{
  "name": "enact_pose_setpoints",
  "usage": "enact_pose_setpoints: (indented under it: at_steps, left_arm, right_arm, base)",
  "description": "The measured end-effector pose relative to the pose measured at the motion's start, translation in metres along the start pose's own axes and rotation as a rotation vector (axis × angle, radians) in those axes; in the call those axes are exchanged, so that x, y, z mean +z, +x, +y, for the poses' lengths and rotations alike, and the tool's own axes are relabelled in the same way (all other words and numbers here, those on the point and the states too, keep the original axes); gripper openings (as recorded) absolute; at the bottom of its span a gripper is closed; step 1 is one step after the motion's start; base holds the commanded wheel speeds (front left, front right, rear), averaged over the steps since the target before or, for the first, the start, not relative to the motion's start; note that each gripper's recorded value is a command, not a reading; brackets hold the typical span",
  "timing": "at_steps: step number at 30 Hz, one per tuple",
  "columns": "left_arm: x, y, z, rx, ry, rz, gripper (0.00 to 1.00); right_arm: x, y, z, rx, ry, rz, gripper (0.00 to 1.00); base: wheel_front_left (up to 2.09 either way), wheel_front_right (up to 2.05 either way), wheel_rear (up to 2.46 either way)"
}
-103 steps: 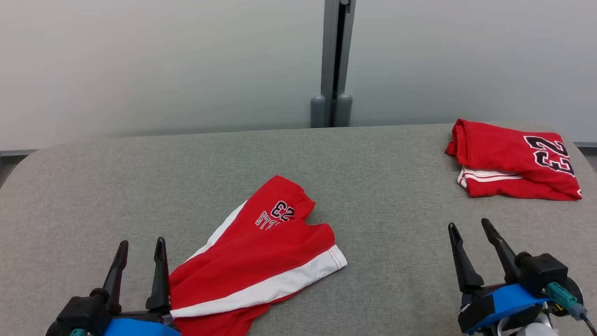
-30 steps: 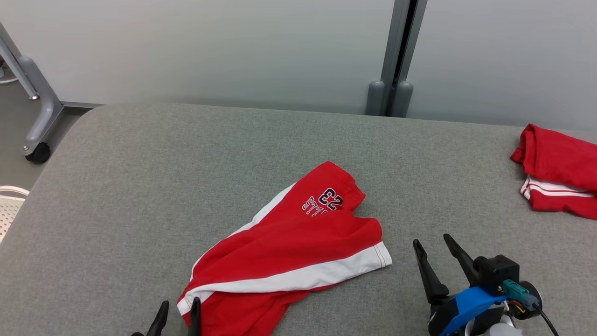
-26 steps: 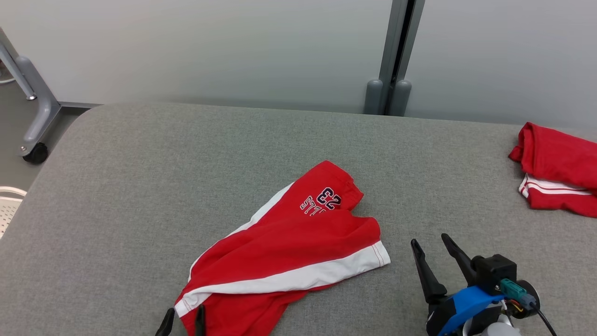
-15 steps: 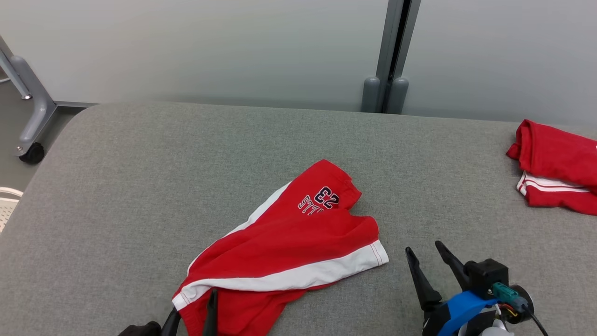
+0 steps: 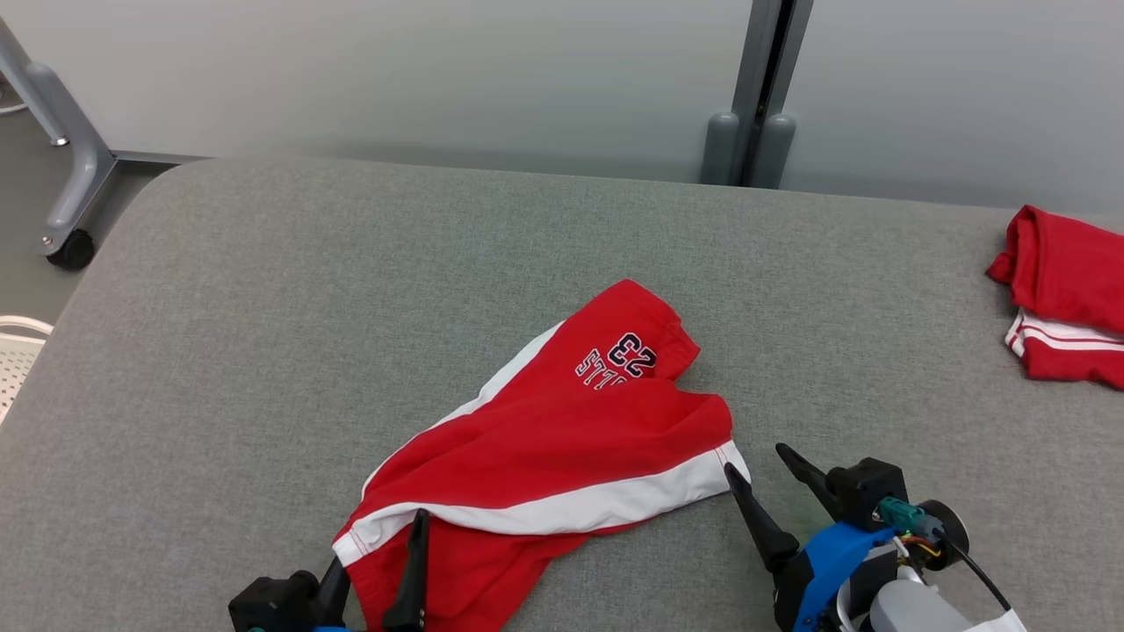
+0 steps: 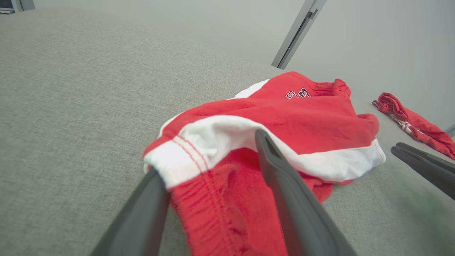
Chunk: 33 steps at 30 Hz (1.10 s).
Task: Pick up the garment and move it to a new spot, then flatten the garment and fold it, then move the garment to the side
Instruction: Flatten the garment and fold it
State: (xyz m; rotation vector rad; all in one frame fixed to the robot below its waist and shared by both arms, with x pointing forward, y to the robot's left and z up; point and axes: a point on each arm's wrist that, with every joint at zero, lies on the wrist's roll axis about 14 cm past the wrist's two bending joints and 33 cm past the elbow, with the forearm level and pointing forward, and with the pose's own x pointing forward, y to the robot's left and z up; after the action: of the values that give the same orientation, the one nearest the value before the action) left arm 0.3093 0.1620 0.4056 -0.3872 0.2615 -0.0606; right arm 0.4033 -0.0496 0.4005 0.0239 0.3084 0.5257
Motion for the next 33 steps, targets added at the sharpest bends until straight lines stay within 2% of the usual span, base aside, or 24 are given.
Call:
enact_pose_setpoints:
  at_steps: [16, 17, 18, 19, 20, 21, 27, 33]
  left_arm:
    - [0.001, 0.006, 0.0, 0.014, -0.009, -0.001, 1.0]
    - [0.002, 0.006, 0.001, 0.015, -0.009, -0.001, 1.0]
    - [0.001, 0.006, 0.001, 0.016, -0.01, 0.0, 1.0]
    - [0.001, 0.007, 0.001, 0.016, -0.01, 0.001, 0.98]
    - [0.001, 0.007, 0.001, 0.017, -0.011, 0.002, 0.38]
    - [0.0, 0.007, 0.0, 0.016, -0.013, 0.004, 0.0]
    - [0.003, 0.009, -0.001, 0.006, -0.013, 0.0, 0.0]
    - [0.028, 0.014, -0.003, -0.015, 0.005, -0.074, 0.0]
  right_arm:
    - [-0.013, 0.029, 0.029, 0.155, -0.02, 0.079, 1.0]
    - [-0.016, 0.029, 0.031, 0.163, -0.019, 0.087, 0.85]
    - [-0.018, 0.028, 0.033, 0.168, -0.017, 0.097, 0.27]
    - [-0.02, 0.029, 0.033, 0.173, -0.019, 0.104, 0.0]
    - [-0.019, 0.03, 0.034, 0.178, -0.019, 0.101, 0.0]
    - [-0.015, 0.032, 0.034, 0.18, -0.015, 0.09, 0.0]
    - [0.004, 0.035, 0.035, 0.191, -0.016, 0.034, 0.0]
    - [0.04, 0.029, 0.026, 0.159, 0.003, -0.084, 0.0]
  base:
    - [0.0, 0.0, 0.0]
    - [0.0, 0.0, 0.0]
    - [0.0, 0.0, 0.0]
    - [0.0, 0.0, 0.0]
    - [0.0, 0.0, 0.0]
    - [0.0, 0.0, 0.0]
    - [0.0, 0.0, 0.0]
    - [0.0, 0.0, 0.0]
